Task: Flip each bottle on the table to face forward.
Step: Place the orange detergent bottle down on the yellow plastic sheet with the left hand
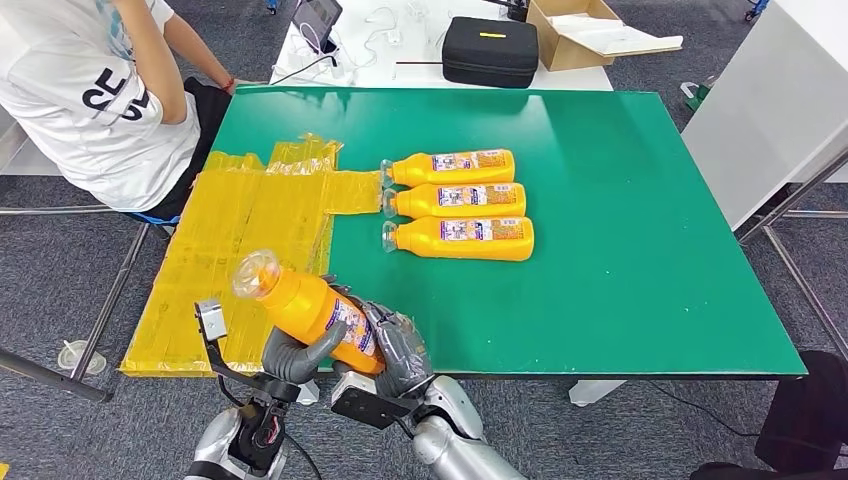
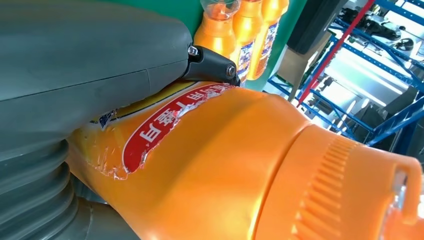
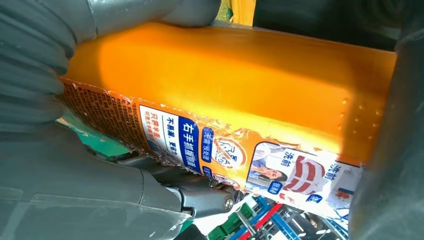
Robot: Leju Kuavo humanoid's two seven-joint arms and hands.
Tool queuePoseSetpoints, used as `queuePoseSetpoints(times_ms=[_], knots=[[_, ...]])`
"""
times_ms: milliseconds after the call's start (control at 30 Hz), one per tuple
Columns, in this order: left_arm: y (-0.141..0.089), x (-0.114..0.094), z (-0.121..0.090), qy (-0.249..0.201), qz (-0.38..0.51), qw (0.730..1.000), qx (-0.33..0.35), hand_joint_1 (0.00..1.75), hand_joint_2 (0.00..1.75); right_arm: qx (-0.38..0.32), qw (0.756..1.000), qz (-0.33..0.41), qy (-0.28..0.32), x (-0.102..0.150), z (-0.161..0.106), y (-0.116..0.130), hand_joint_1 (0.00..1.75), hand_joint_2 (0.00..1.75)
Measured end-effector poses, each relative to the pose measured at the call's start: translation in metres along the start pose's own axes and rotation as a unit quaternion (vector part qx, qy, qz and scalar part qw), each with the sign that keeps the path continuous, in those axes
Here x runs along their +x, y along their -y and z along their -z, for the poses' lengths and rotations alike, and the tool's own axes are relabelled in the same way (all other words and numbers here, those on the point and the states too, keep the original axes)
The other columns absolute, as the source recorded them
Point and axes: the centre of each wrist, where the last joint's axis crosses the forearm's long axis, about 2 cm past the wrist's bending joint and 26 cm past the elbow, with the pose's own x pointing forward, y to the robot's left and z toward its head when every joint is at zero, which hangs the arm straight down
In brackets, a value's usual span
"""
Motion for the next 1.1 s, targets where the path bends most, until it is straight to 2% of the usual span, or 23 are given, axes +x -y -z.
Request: queuePoseSetpoints(times_ms=[33,100,233,367,600,800,900,1033,1100], knots=[[0.0,0.0,0.0,0.001,0.001,1.0,0.0,1.75,1.75,0.0,1.0,0.0,0.0,0.0,0.0,0.0,0.0,0.87],[0.0,0.0,0.0,0.004,0.01,1.0,0.001,1.75,1.75,-0.003,1.0,0.001,-0.003,0.001,0.0,0.0,0.0,0.0],[0.003,0.004,0.007,0.029,0.08,0.996,0.017,1.75,1.75,-0.029,0.999,0.013,-0.023,0.002,0.0,0.002,0.0,0.0],[0.0,0.018,0.018,0.068,0.195,0.977,0.057,1.75,1.75,-0.094,0.994,0.039,-0.027,0.008,0.004,0.017,0.0,0.0],[-0.014,0.044,0.034,0.124,0.286,0.943,0.117,1.75,1.75,-0.205,0.977,0.058,0.012,0.022,0.005,0.052,0.0,0.0],[-0.02,0.067,0.055,0.171,0.39,0.895,0.133,1.75,1.75,-0.258,0.962,0.073,0.052,0.035,0.006,0.068,0.0,0.0],[-0.022,0.077,0.065,0.178,0.485,0.847,0.127,1.75,1.75,-0.272,0.956,0.082,0.072,0.039,0.007,0.074,0.0,0.0],[-0.036,0.094,0.087,0.151,0.666,0.726,0.081,1.75,1.75,-0.283,0.948,0.101,0.106,0.051,0.015,0.08,0.0,0.0],[-0.044,0.101,0.096,0.14,0.707,0.69,0.063,1.75,1.75,-0.285,0.945,0.106,0.121,0.057,0.018,0.083,0.0,0.0]])
